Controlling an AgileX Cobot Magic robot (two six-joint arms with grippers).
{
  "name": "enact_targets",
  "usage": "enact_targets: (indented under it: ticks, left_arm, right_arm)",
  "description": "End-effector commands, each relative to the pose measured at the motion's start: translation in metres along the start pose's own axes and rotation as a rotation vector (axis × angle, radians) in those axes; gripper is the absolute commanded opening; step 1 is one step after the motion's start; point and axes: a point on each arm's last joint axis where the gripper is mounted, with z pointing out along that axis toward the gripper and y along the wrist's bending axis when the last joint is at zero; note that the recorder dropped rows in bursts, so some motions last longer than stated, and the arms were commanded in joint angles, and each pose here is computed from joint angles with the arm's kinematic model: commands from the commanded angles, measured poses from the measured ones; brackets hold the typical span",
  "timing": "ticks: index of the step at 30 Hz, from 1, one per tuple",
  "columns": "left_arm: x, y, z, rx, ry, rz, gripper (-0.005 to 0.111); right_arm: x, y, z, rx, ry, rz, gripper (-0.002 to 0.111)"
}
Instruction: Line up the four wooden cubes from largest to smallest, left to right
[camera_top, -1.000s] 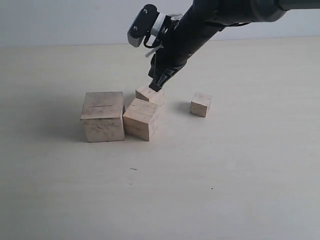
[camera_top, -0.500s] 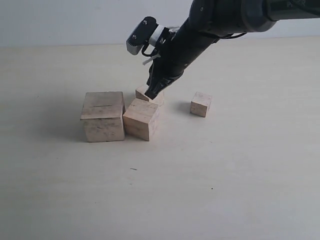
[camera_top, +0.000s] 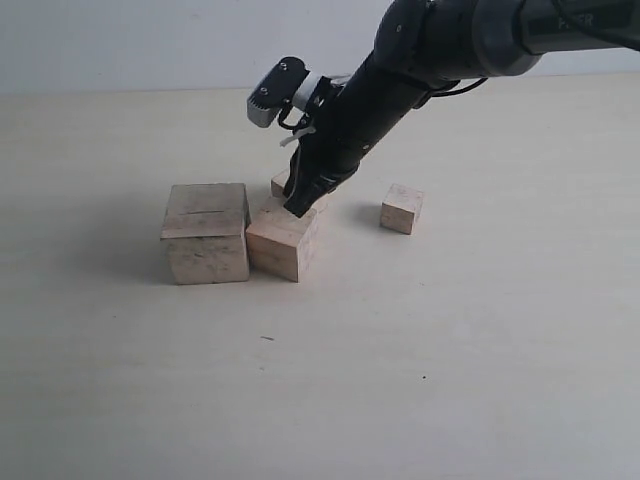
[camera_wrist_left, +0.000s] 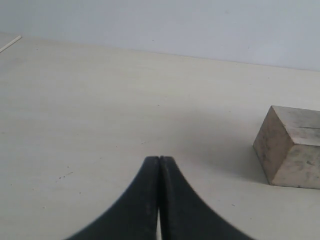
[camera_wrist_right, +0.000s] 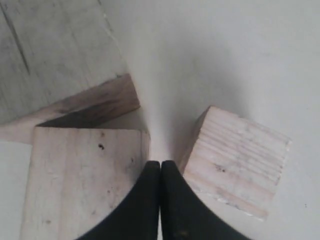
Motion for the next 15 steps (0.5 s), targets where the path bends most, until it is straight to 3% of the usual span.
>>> enact_targets:
  ticks: [1, 6, 15]
  left_arm:
    - [0.0, 0.0, 0.0, -0.003, -0.015, 0.003, 0.0]
    - [0.0, 0.0, 0.0, -0.003, -0.015, 0.003, 0.0]
    - [0.0, 0.0, 0.0, -0.003, -0.015, 0.003, 0.0]
  right_arm:
    - [-0.002, 0.006, -0.002, -0.071, -0.026, -0.055, 0.0]
    - [-0.005, 0.009, -0.003, -0.107, -0.063, -0.093, 0.0]
    - [-0.01, 0.007, -0.013, -0.051, -0.079, -0.121, 0.0]
